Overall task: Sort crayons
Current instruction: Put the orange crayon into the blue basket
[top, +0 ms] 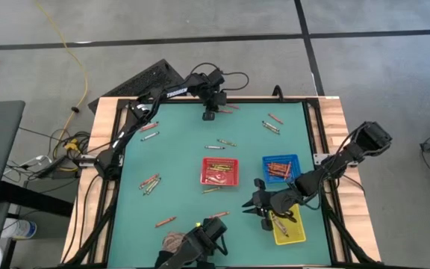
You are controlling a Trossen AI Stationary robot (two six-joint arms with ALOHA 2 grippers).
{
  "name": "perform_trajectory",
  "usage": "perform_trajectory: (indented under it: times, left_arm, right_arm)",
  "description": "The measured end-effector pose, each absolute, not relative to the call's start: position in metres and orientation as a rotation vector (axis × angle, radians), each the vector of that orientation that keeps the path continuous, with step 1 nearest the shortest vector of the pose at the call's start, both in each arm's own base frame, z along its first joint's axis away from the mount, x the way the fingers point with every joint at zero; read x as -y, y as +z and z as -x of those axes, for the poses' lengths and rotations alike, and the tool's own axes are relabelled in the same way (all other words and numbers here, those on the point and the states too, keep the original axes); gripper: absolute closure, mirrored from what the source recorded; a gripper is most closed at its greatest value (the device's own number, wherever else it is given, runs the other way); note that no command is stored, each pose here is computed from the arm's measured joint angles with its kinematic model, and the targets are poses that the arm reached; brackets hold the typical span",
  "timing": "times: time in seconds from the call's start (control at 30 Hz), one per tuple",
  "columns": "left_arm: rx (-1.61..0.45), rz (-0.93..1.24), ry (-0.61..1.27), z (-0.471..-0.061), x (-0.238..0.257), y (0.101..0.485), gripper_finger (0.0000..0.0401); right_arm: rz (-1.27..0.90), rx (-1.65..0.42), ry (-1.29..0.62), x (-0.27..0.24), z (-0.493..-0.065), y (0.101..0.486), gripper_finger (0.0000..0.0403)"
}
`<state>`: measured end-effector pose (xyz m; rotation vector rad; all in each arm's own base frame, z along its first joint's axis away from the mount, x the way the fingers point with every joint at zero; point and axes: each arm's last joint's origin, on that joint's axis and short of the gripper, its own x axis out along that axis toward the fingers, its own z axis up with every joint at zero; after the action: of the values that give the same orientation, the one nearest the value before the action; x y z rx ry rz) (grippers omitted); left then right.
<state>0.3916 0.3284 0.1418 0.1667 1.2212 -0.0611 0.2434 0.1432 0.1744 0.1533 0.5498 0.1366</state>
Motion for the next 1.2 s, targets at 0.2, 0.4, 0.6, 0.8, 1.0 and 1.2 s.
perform_trajectory:
  times: [0.2,0.4,0.6,0.8,1.0,1.2]
  left_arm:
    - [-1.258,-0.140,-0.086,-0.396,-0.321,0.172,0.0390]
    - [-1.285,-0.037,-0.234,-0.395,-0.287,0.202,0.0391]
    - [-1.259,0.101,-0.405,-0.398,-0.242,0.231,0.0392]
    - [-1.144,0.072,-0.522,-0.410,-0.188,0.271,0.0392]
    - [-1.077,-0.009,-0.567,-0.409,-0.131,0.319,0.0392]
    - [-1.035,-0.026,-0.601,-0.400,-0.071,0.358,0.0392]
  right_arm:
    - [-0.135,-0.509,0.151,-0.138,-0.238,0.191,0.0321]
    - [-0.081,-0.483,0.153,-0.131,-0.231,0.205,0.0321]
    - [-0.035,-0.479,0.137,-0.119,-0.223,0.218,0.0321]
    - [0.006,-0.451,0.115,-0.107,-0.223,0.226,0.0321]
    - [0.039,-0.454,0.091,-0.099,-0.227,0.225,0.0321]
    - [0.065,-0.478,0.092,-0.097,-0.223,0.215,0.0321]
